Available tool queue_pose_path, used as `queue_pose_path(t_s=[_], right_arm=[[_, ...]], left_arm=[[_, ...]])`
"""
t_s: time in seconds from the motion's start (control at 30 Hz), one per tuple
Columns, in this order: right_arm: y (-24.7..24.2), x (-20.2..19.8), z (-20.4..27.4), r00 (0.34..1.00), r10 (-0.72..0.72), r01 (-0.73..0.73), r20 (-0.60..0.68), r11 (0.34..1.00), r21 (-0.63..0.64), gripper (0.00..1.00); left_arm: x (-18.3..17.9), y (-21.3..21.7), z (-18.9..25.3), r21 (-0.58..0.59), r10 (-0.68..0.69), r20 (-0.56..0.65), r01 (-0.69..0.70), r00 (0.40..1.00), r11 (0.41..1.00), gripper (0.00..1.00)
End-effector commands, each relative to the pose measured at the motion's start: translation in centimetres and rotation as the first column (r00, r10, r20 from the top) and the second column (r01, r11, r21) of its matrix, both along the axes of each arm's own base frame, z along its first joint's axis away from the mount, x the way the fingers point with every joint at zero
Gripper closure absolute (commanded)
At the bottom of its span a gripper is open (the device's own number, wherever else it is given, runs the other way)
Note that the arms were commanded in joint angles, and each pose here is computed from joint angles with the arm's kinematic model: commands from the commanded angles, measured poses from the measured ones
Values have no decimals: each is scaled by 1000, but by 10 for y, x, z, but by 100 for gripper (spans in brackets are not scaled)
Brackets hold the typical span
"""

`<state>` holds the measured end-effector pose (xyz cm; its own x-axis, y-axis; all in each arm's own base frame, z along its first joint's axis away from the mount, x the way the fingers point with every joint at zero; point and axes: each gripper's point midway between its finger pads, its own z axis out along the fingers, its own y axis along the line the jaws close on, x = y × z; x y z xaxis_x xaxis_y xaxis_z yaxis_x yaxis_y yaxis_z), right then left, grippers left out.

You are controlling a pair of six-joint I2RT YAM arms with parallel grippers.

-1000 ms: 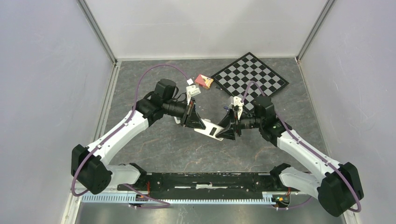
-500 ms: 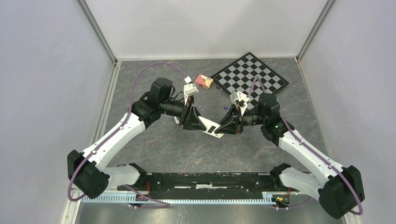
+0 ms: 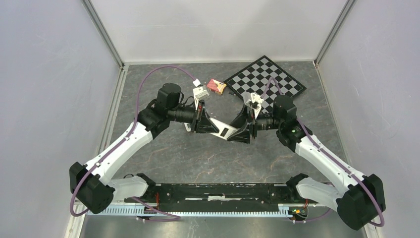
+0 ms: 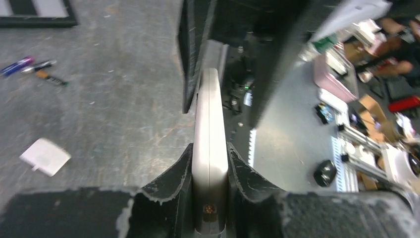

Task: Load the batteries into the remote control
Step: Adjust the remote control, then pick up the battery from the center of the board.

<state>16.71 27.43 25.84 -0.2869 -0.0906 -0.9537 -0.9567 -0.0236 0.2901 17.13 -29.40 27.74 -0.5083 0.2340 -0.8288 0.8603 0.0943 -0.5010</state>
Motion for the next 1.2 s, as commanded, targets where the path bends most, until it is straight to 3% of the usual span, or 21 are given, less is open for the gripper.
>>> queue_pose_path(t_s=[0.0, 0.07, 0.13, 0.23, 0.3, 0.43, 0.53, 0.87, 1.17], right_arm=[[4, 27, 37, 980, -129, 124, 149, 991, 44, 28], [-1, 48, 35, 954, -256, 254, 155, 967, 30, 20], [-11, 74, 24, 899, -415, 419, 139, 908, -6, 19], [-34, 110, -11, 773, -627, 634, 93, 763, -126, 20], [-53, 129, -46, 668, -740, 733, 75, 637, -239, 24], [-89, 152, -113, 485, -861, 800, 153, 366, -475, 41], [-100, 159, -144, 426, -879, 797, 215, 253, -549, 46], [-84, 169, -190, 426, -883, 743, 195, 219, -633, 61], [-73, 183, -204, 424, -884, 724, 196, 201, -660, 64]], left_arm=[[40, 9, -9, 59, 294, 10, -294, 956, 954, 98], [65, 24, -24, 121, 472, 28, -472, 881, 873, 98], [85, 42, -38, 167, 618, 47, -616, 785, 770, 98], [109, 73, -62, 224, 794, 76, -786, 603, 576, 98], [117, 87, -72, 237, 849, 91, -840, 520, 489, 98], [121, 90, -73, 198, 866, 93, -862, 491, 467, 98], [123, 91, -69, 156, 872, 99, -873, 480, 463, 98], [124, 104, -57, 67, 902, 116, -909, 417, 411, 98], [125, 106, -41, -2, 913, 90, -917, 398, 400, 98]])
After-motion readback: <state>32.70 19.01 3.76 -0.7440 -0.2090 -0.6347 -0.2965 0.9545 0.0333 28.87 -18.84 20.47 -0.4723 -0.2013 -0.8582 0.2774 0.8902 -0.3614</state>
